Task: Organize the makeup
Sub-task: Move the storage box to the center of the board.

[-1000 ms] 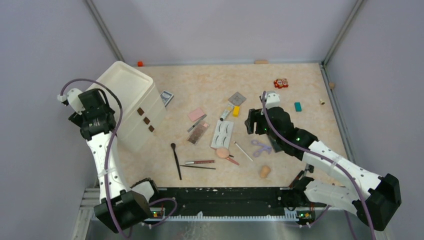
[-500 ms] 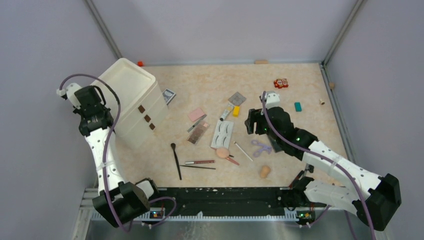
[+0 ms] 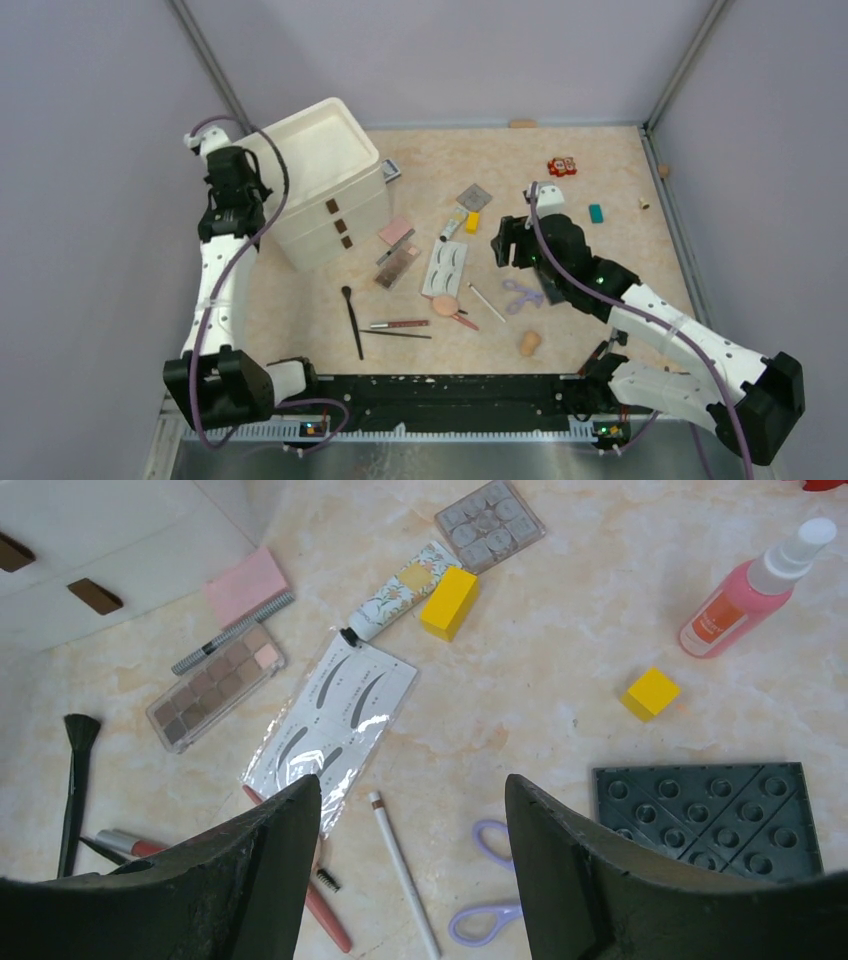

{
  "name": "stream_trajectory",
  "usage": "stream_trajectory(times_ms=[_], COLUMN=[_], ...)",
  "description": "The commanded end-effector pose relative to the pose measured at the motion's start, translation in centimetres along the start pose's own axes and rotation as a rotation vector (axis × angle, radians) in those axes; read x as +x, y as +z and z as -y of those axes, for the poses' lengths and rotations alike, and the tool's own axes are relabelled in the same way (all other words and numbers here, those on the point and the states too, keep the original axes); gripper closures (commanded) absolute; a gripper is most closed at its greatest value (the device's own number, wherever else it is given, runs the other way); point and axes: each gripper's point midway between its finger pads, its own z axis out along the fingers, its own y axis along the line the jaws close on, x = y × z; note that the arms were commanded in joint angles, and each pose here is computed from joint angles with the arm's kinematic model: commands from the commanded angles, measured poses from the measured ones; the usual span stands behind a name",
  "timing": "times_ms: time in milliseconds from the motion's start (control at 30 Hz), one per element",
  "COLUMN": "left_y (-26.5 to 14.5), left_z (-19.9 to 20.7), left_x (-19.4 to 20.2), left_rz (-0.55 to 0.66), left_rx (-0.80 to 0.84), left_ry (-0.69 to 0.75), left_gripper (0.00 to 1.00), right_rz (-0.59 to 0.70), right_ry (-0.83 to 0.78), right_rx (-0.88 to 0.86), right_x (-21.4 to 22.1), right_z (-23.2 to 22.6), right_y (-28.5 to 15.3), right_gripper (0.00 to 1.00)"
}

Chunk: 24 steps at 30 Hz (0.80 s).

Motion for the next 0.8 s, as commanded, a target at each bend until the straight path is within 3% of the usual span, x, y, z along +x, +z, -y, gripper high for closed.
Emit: stream_trajectory(times_ms=[0, 133, 400, 533, 767], left_y=[0.8, 2.2, 1.9, 2.2, 1.1], left_z=[7.1, 10.4, 18.4, 18.6, 18.4], left_x=[4.8, 4.8, 7.3, 7.8, 6.0], left_rz=[-0.168, -0.187, -0.204, -0.202, -0.175], left_rx=[0.211, 0.275, 0.413, 0.395, 0.399], left_ry=[-0.011, 0.001, 0.167, 0.178, 0.189], left_gripper=[0.91, 0.92, 0.89, 0.79, 0.52], right_rz=[0.045, 0.054, 0.049, 0.044, 0.048], right_ry=[0.025, 0.022, 0.025, 0.029, 0.040], right_rx=[0.027, 0.047, 0.065, 0.077, 0.092], right_x=[-1.2, -1.4, -1.0, -0.7, -0.4], right_z=[0.7, 1.2, 1.6, 1.9, 2.1], right_y=[-0.7, -1.1, -1.2, -1.2, -0.8], right_gripper=[0.33, 0.33, 0.33, 0.33, 0.33])
